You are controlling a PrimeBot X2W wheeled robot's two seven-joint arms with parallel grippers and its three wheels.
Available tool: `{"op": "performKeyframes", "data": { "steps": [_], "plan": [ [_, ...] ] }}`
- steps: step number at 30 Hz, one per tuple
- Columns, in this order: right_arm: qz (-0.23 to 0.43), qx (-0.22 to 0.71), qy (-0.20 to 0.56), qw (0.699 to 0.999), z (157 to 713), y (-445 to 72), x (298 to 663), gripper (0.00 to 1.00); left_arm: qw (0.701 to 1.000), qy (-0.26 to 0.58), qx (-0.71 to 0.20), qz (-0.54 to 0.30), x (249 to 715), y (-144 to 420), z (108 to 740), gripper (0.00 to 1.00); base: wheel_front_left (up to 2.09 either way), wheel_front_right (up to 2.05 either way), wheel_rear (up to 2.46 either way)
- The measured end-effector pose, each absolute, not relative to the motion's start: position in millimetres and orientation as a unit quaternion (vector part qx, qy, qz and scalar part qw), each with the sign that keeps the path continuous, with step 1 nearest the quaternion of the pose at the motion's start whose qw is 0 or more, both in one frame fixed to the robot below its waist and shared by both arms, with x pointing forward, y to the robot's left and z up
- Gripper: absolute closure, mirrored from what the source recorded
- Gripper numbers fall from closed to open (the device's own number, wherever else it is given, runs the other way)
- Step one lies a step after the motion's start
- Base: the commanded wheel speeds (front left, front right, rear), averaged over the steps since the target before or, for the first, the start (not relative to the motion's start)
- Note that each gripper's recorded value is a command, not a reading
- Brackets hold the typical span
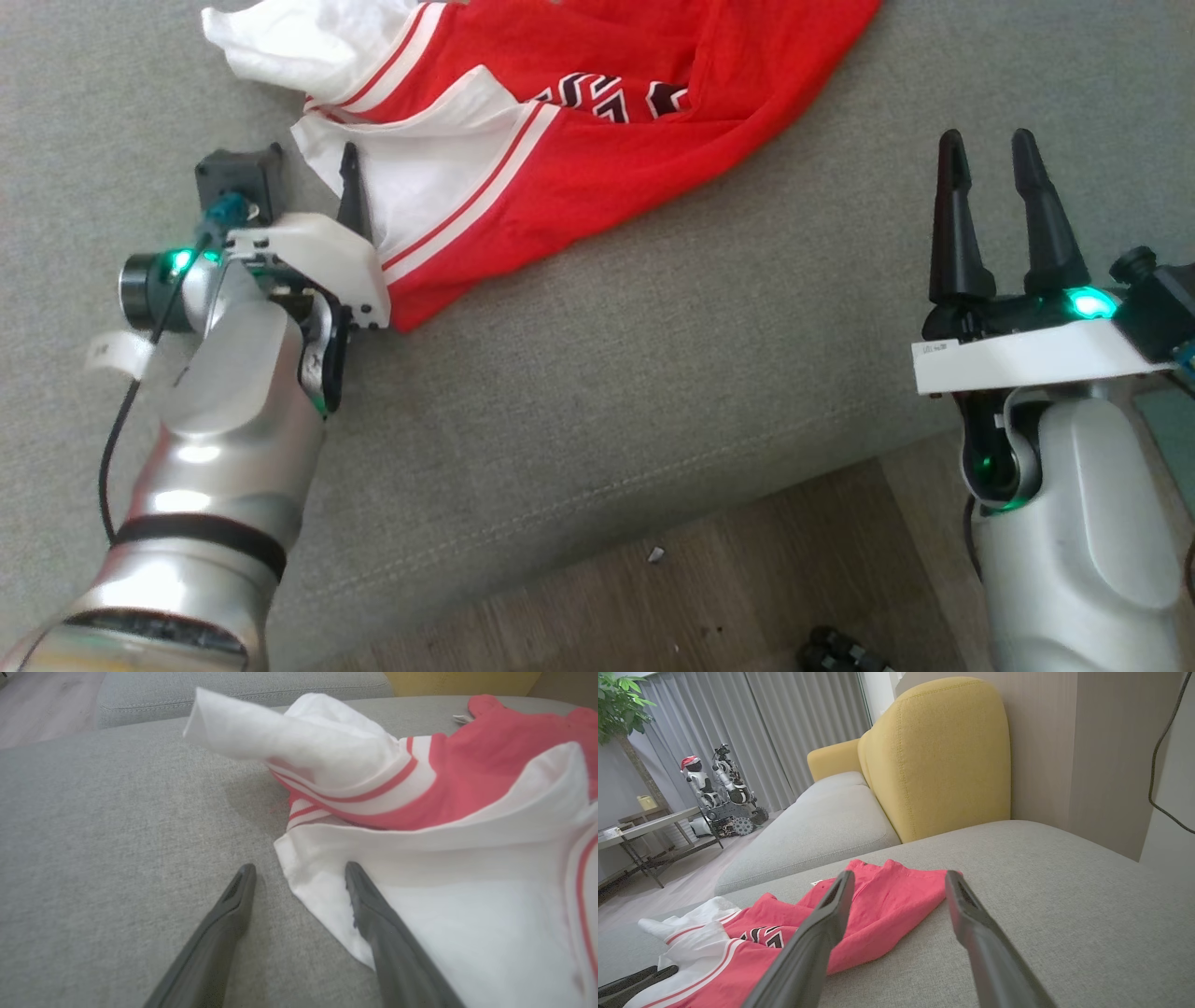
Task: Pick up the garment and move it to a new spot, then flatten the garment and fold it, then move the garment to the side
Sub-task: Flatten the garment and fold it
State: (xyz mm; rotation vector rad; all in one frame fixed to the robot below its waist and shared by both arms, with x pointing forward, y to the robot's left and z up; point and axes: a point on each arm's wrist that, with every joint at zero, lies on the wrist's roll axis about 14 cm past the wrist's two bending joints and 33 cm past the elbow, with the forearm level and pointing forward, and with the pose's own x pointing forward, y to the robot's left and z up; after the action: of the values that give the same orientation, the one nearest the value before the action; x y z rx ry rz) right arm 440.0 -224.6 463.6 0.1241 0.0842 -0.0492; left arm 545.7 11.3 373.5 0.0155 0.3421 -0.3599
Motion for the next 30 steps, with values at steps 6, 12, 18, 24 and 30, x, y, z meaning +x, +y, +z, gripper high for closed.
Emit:
{"op": "performKeyframes", "data": {
  "steps": [6,12,18,24,30],
  "plan": [
    [-0.024,0.062,0.042,0.997,461.3,-224.3,441.4,0.0,0.968,0.175,0.009,-0.179,552.1,12.7,372.1,0.0,0.0,0.0,0.0],
    [-0.024,0.066,0.043,0.997,458.6,-223.2,442.9,0.0,0.963,0.18,0.007,-0.202,552.4,8.4,371.5,1.0,0.0,0.0,0.0],
    [-0.024,0.069,0.043,0.996,458.3,-223.0,445.9,0.0,0.964,0.17,0.0,-0.204,551.2,7.4,380.8,1.0,0.0,0.0,0.0],
    [-0.018,0.066,0.031,0.997,467.0,-218.6,451.9,0.0,0.974,0.115,-0.022,-0.195,551.5,14.4,416.4,1.0,0.0,0.0,0.0],
    [-0.005,0.071,0.014,0.997,482.9,-209.4,455.4,0.0,0.979,0.069,-0.017,-0.189,530.5,29.3,445.0,1.0,0.0,0.0,0.0]
  ]
}}
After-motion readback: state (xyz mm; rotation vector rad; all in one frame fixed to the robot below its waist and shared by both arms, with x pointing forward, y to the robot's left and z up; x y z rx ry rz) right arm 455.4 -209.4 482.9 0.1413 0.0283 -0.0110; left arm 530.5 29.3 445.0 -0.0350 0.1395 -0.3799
